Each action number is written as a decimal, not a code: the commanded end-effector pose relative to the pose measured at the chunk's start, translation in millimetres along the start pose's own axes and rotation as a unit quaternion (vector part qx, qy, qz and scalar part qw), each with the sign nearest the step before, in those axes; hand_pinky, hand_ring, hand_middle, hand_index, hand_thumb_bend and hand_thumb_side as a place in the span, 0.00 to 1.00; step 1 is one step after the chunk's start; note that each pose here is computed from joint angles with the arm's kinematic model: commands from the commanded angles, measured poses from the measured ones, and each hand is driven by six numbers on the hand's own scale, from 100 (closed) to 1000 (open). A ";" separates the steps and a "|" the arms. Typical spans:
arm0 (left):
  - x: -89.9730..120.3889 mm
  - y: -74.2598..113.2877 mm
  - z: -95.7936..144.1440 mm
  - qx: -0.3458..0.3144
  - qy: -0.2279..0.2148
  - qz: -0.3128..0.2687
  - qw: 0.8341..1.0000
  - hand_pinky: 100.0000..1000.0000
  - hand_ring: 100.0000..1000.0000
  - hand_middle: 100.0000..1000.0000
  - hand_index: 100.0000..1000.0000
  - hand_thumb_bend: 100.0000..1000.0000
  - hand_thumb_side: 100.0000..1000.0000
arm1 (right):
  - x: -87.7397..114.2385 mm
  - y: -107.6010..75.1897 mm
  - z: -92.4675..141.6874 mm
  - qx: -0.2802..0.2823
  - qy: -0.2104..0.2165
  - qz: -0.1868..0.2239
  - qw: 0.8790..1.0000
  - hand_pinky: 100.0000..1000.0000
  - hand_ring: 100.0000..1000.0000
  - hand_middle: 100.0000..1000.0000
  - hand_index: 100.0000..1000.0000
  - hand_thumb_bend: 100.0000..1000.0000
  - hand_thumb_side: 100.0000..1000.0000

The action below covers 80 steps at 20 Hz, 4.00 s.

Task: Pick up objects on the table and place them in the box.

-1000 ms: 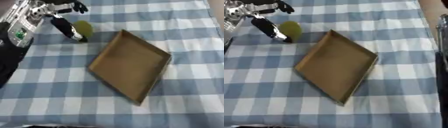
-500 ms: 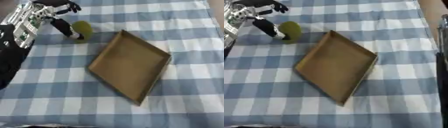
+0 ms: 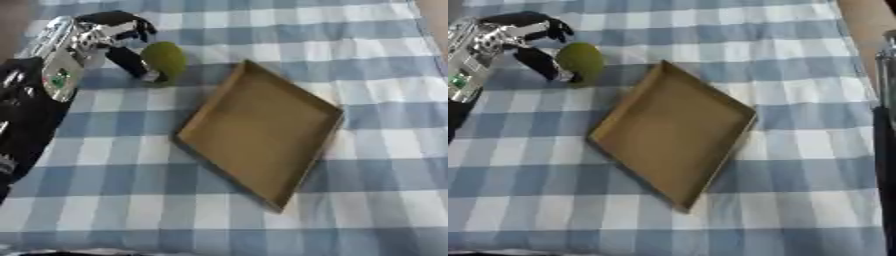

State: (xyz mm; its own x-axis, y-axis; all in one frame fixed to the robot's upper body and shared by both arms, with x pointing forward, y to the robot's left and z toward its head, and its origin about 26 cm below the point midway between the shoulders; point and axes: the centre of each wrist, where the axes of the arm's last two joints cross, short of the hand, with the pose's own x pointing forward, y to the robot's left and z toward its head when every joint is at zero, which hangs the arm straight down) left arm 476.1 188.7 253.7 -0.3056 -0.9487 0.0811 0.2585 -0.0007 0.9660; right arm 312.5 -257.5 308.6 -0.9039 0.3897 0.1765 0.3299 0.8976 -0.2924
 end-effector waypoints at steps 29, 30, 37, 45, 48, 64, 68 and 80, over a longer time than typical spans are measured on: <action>57.8 63.2 71.7 0.206 -0.143 -0.041 0.967 0.50 0.45 0.38 0.59 0.00 0.19 | 6.1 -10.6 -9.5 -0.017 -0.019 0.008 1.000 0.89 0.88 0.58 0.82 0.00 0.48; 65.1 66.2 80.7 0.219 -0.158 -0.048 0.962 0.49 0.44 0.39 0.59 0.00 0.19 | 6.4 -12.4 -10.8 -0.016 -0.021 0.013 1.000 0.88 0.88 0.58 0.82 0.00 0.47; 125.4 57.1 133.8 0.240 -0.287 -0.101 0.922 0.49 0.43 0.39 0.59 0.00 0.18 | 11.8 -25.1 -25.5 -0.006 -0.045 0.050 0.998 0.87 0.86 0.59 0.81 0.00 0.32; 173.2 25.7 160.5 0.174 -0.391 -0.125 0.895 0.46 0.41 0.38 0.57 0.00 0.20 | 17.7 -30.8 -37.2 0.009 -0.054 0.072 0.996 0.87 0.85 0.59 0.81 0.00 0.28; 179.4 15.7 155.6 0.151 -0.394 -0.118 0.899 0.46 0.41 0.38 0.57 0.00 0.20 | 17.8 -30.7 -37.2 0.011 -0.053 0.073 0.996 0.87 0.85 0.59 0.81 0.00 0.29; 177.8 -40.0 78.1 0.099 -0.323 -0.111 0.935 0.46 0.42 0.39 0.59 0.00 0.14 | 15.1 -28.4 -31.6 0.011 -0.047 0.063 0.997 0.87 0.86 0.58 0.81 0.00 0.33; 178.3 -51.3 65.5 0.089 -0.321 -0.112 0.936 0.52 0.44 0.41 0.61 0.00 0.10 | 14.2 -28.4 -30.0 0.010 -0.043 0.062 0.997 0.88 0.86 0.58 0.81 0.00 0.34; 175.9 -62.5 52.7 0.042 -0.318 -0.135 0.937 0.73 0.67 0.63 0.87 0.03 0.04 | 13.2 -28.5 -28.1 0.009 -0.040 0.061 0.997 0.88 0.86 0.58 0.81 0.00 0.35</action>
State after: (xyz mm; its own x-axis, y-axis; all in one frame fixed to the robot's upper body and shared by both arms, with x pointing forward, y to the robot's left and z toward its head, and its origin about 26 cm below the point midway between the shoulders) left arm 358.5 39.4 212.1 -0.8411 -0.5388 -0.0475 0.0497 -0.1643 0.9852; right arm 304.4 -270.6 337.5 -0.8744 0.4755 0.0968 0.4222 0.8438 -0.3314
